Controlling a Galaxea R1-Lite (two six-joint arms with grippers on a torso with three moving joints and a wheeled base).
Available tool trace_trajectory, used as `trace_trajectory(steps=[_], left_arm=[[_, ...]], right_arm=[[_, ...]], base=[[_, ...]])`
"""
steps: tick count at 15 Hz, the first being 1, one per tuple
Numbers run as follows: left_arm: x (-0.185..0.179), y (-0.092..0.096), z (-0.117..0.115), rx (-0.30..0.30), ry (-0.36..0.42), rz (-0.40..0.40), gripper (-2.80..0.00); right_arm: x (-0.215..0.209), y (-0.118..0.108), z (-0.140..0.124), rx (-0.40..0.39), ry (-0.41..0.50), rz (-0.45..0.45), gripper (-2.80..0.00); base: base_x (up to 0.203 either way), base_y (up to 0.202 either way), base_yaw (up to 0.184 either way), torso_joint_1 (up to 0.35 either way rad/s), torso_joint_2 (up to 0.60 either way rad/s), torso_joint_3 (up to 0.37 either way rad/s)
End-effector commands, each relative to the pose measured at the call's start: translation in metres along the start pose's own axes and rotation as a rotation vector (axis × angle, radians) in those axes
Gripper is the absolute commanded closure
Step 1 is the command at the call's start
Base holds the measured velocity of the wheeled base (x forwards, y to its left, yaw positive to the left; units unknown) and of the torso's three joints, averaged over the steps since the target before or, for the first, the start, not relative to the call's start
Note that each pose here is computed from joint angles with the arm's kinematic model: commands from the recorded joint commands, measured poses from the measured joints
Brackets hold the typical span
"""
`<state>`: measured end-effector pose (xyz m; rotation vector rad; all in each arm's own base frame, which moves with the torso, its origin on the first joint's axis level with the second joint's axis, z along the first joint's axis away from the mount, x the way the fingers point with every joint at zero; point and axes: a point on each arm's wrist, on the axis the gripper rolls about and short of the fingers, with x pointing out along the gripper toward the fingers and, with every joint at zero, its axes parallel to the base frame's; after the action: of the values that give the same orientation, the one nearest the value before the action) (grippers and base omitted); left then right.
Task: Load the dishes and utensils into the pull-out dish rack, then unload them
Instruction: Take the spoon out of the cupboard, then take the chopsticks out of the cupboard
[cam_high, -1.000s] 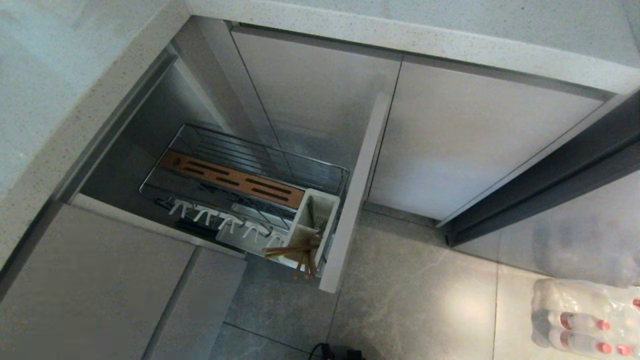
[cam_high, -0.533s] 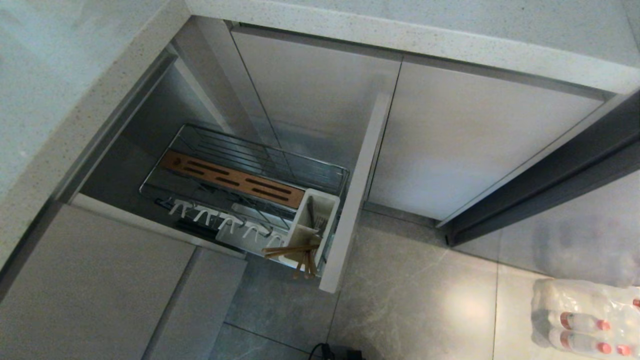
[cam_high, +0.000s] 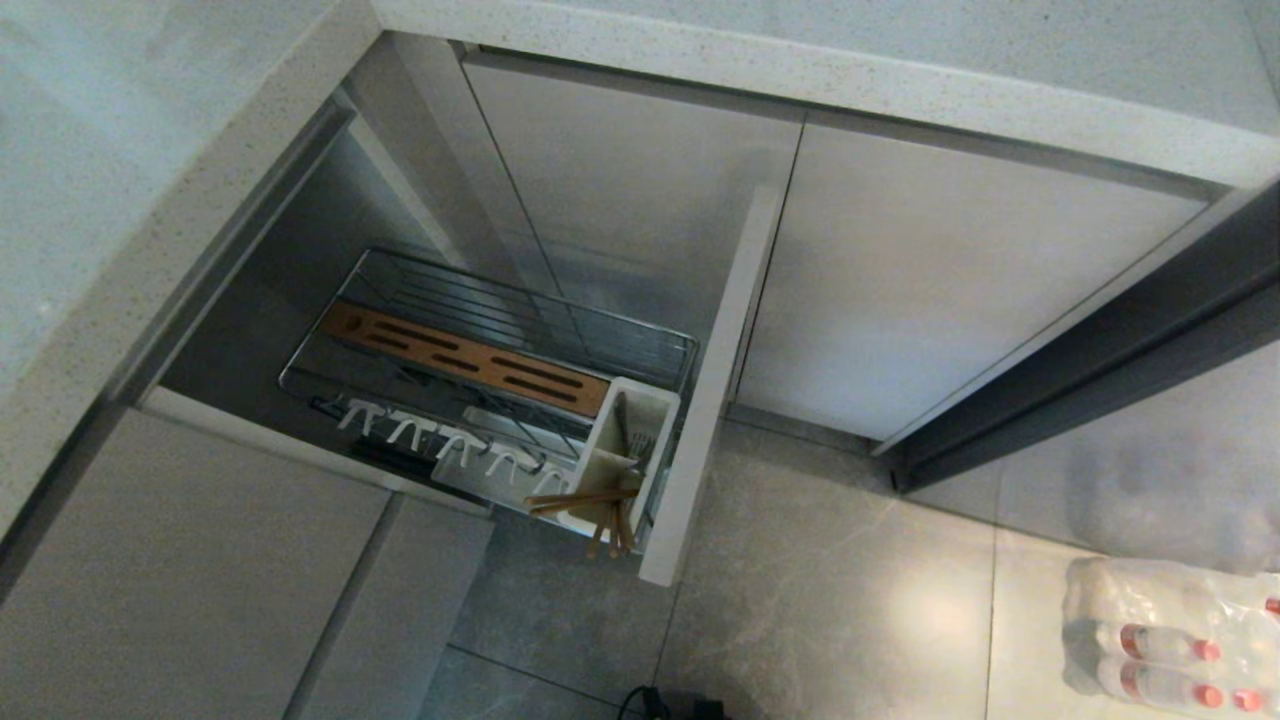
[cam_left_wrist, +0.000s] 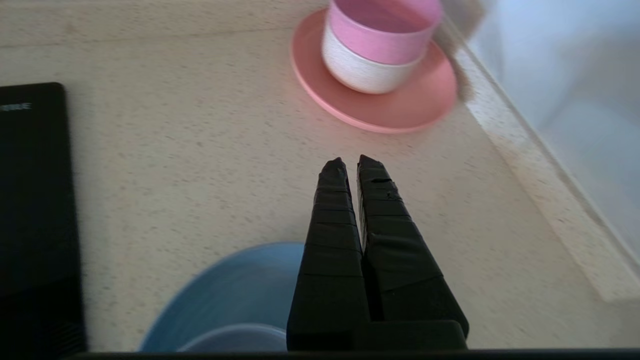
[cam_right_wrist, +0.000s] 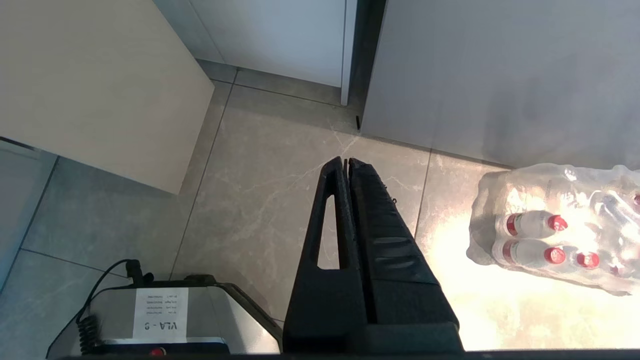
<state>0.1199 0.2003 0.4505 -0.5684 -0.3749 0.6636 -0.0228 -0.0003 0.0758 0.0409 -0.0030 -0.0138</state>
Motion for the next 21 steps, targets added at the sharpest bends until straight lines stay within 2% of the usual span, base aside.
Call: trace_trajectory(steps=[1,6,10,17,21], left_arm=[[0.005,0.007,0.000,-0.007,0.003,0.018,0.00],[0.011,0.024,0.000,-0.019,0.013,0.070,0.00],[0.014,0.042,-0.004,-0.036,0.049,0.111,0.00],[0.015,0.059,-0.009,-0.052,0.069,0.161,0.00],[0.019,0.080,-0.015,-0.075,0.094,0.223,0.00]], right_arm=[[0.000,0.000,0.000,0.001,0.001,0.000,0.00],[0.000,0.000,0.000,0.001,0.001,0.000,0.00],[0.000,0.000,0.000,0.001,0.001,0.000,0.00],[0.000,0.000,0.000,0.001,0.001,0.000,0.00],[0.000,0.000,0.000,0.001,0.001,0.000,0.00]], base=[[0.000,0.000,0.000,0.000,0.00,0.000],[0.000,0.000,0.000,0.000,0.00,0.000],[0.000,0.000,0.000,0.000,0.00,0.000],[0.000,0.000,0.000,0.000,0.00,0.000],[0.000,0.000,0.000,0.000,0.00,0.000]])
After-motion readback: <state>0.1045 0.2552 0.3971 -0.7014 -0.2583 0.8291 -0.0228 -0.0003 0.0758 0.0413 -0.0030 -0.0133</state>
